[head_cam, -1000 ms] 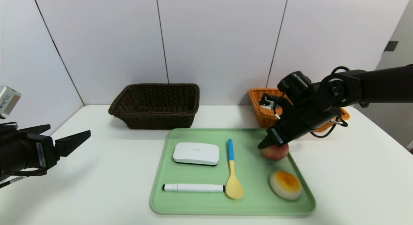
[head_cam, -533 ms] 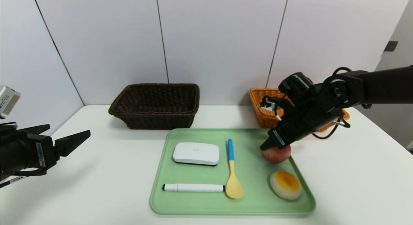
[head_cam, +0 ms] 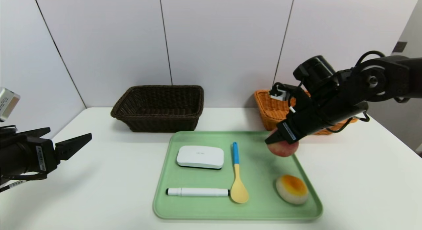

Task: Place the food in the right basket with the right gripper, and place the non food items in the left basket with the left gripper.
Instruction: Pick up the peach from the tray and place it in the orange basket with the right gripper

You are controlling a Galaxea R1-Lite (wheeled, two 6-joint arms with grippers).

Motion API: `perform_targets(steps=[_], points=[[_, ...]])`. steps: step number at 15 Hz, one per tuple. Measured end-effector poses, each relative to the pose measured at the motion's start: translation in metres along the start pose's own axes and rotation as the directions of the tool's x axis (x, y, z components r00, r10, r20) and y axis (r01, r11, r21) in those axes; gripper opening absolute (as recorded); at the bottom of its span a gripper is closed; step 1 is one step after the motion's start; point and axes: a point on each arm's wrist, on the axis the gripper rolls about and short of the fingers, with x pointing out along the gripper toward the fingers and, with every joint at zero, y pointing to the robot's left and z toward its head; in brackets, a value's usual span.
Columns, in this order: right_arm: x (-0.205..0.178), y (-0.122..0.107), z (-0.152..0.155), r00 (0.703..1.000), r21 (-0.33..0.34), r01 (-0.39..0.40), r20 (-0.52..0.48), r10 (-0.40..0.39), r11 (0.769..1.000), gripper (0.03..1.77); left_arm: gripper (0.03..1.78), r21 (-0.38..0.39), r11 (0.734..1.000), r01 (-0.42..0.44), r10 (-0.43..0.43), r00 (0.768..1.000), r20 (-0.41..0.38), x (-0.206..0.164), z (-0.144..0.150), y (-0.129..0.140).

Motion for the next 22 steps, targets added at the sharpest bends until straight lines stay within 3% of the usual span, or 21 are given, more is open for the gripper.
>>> perform_targets(steps=[2, 5, 8, 12, 16, 22], points=[[-0.025, 0.008, 0.010, 0.995, -0.030, -0.020, 0.095, 0.023, 0.999, 1.04, 1.69, -0.001, 1.000, 0.000, 0.000, 1.000, -0.004, 0.000, -0.001, 0.000], [-0.062, 0.001, 0.029, 0.962, -0.059, 0.044, 0.272, -0.026, 0.997, 1.04, 1.69, -0.003, 1.000, 0.001, -0.001, 1.000, -0.004, 0.000, -0.002, 0.000], [-0.089, -0.038, 0.043, 0.873, 0.006, 0.174, 0.462, -0.157, 0.985, 1.04, 1.69, -0.004, 1.000, 0.001, -0.001, 1.000, 0.002, -0.001, -0.001, 0.000], [-0.102, -0.106, 0.035, 0.817, 0.107, 0.322, 0.471, -0.333, 0.941, 1.04, 1.69, -0.006, 1.000, 0.000, 0.000, 1.000, 0.006, -0.002, -0.001, 0.000], [-0.091, -0.151, 0.021, 0.816, 0.187, 0.365, 0.408, -0.410, 0.912, 1.04, 1.69, -0.005, 1.000, 0.001, -0.001, 1.000, 0.004, -0.005, -0.003, 0.000], [-0.051, -0.178, 0.008, 0.859, 0.224, 0.353, 0.308, -0.410, 0.908, 1.04, 1.69, -0.006, 1.000, 0.000, 0.000, 1.000, -0.005, -0.007, -0.008, -0.001]])
